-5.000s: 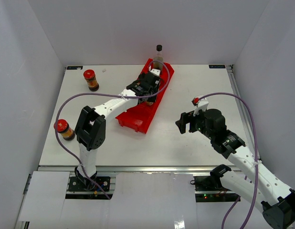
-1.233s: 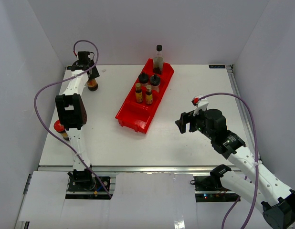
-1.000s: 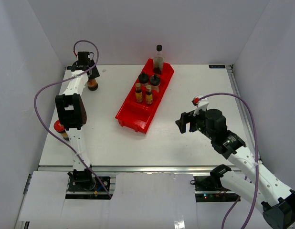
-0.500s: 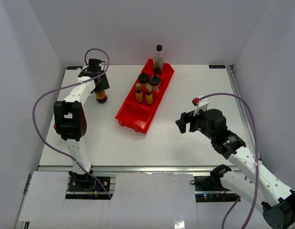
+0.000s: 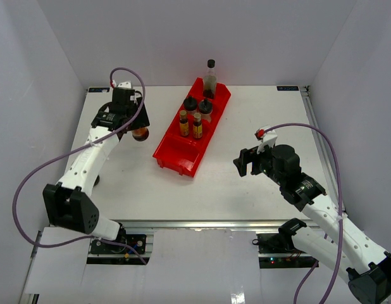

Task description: Organize the condiment bottles

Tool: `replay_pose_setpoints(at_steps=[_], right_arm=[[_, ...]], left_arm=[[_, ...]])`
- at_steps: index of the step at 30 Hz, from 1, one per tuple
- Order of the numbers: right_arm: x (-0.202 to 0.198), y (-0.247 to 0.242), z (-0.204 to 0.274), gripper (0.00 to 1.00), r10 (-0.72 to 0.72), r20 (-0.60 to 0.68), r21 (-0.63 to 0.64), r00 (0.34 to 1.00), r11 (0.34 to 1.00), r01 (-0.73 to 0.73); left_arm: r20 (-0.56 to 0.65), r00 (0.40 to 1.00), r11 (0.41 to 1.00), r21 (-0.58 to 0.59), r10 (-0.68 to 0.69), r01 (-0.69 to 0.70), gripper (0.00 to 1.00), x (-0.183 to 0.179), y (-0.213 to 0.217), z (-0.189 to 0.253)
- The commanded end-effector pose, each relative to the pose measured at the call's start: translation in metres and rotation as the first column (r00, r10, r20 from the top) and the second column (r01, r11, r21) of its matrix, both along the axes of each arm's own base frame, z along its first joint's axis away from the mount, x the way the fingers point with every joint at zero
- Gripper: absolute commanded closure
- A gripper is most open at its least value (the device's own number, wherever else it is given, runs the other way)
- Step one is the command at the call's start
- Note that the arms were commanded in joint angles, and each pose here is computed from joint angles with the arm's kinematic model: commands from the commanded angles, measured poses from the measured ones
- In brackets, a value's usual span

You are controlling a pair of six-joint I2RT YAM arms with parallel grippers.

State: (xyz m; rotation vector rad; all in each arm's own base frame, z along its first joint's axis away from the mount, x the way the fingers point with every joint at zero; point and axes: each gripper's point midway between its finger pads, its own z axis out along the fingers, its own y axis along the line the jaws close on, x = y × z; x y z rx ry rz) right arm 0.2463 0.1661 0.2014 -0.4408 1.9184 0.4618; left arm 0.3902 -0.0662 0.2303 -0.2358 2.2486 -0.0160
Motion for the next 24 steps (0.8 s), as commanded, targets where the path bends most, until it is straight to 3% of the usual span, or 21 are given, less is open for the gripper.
replay_pose_setpoints(at_steps=[1, 8, 16, 24], right_arm=[[0.006, -0.004, 0.021, 0.11, -0.032, 0.062, 0.019, 0.998, 0.999, 0.03], [0.009, -0.006, 0.022, 0.11, -0.049, 0.064, 0.01, 0.997, 0.999, 0.048], [0.01, -0.007, 0.019, 0.11, -0.054, 0.063, 0.005, 0.997, 0.999, 0.053], [0.011, -0.007, 0.017, 0.11, -0.055, 0.061, 0.005, 0.997, 0.998, 0.055]], left_arm=[[0.212, 0.971, 0.985, -0.107, -0.11, 0.135, 1.0, -0.013, -0.03, 0.066], [0.253, 0.929, 0.935, -0.16, -0.27, 0.316, 1.0, -0.033, -0.089, 0.071], [0.234, 0.909, 0.915, -0.135, -0.344, 0.38, 1.0, -0.036, -0.127, 0.036], [0.187, 0.92, 0.927, -0.091, -0.343, 0.364, 1.0, -0.029, -0.133, -0.005]])
